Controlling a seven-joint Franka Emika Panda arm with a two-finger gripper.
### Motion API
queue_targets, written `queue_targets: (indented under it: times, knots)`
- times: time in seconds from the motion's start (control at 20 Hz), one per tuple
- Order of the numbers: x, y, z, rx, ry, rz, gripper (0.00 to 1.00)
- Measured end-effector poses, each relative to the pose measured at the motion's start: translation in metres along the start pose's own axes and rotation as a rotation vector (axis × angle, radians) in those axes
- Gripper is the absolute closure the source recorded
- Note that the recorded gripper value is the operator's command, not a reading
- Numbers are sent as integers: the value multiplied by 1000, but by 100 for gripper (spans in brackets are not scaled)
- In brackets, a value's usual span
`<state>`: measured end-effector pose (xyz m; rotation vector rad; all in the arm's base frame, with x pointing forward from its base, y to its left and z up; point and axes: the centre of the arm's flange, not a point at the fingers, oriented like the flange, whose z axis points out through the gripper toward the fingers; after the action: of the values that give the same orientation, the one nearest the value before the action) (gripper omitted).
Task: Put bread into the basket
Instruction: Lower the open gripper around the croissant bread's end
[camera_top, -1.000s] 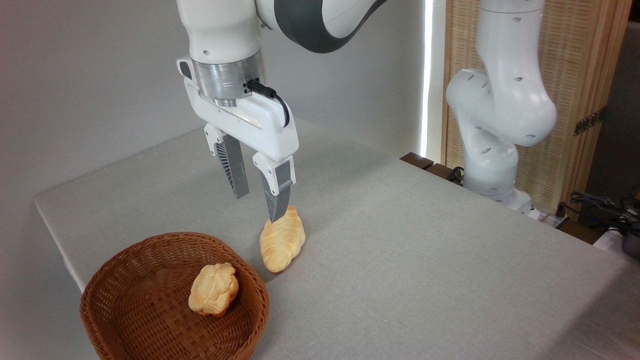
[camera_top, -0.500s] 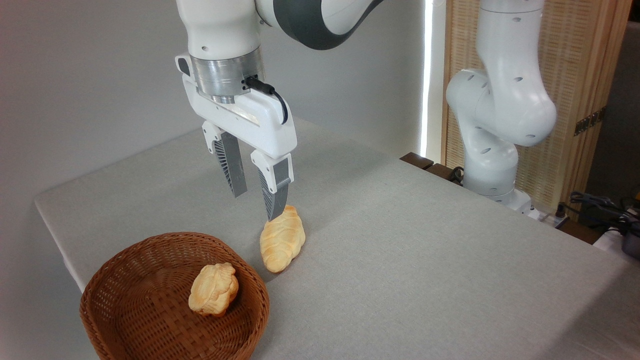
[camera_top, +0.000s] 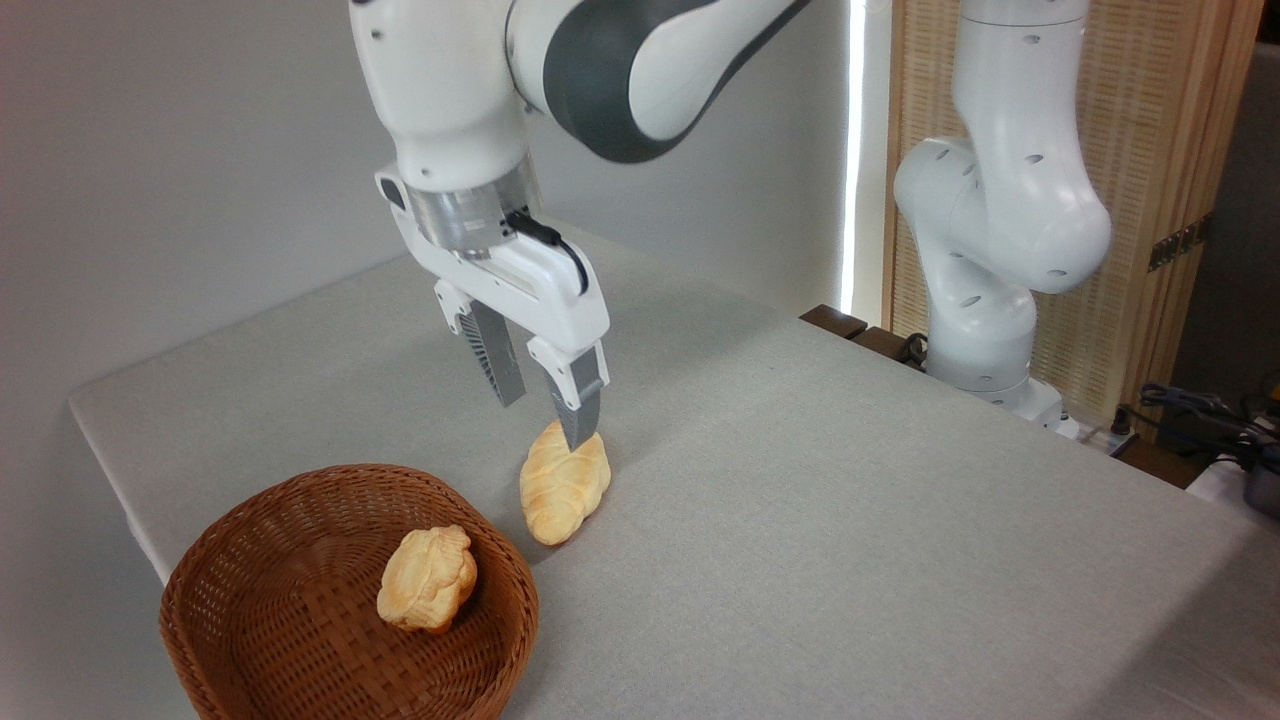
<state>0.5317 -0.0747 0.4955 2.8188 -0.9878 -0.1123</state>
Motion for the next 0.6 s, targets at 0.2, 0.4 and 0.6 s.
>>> queue_targets:
  times: [0.2, 0.4, 0.6]
  knots:
    - [2, 7, 22, -6, -11, -192, 0]
    - [5, 7, 29, 22, 51, -331, 0]
    - [2, 19, 47, 30, 78, -360, 0]
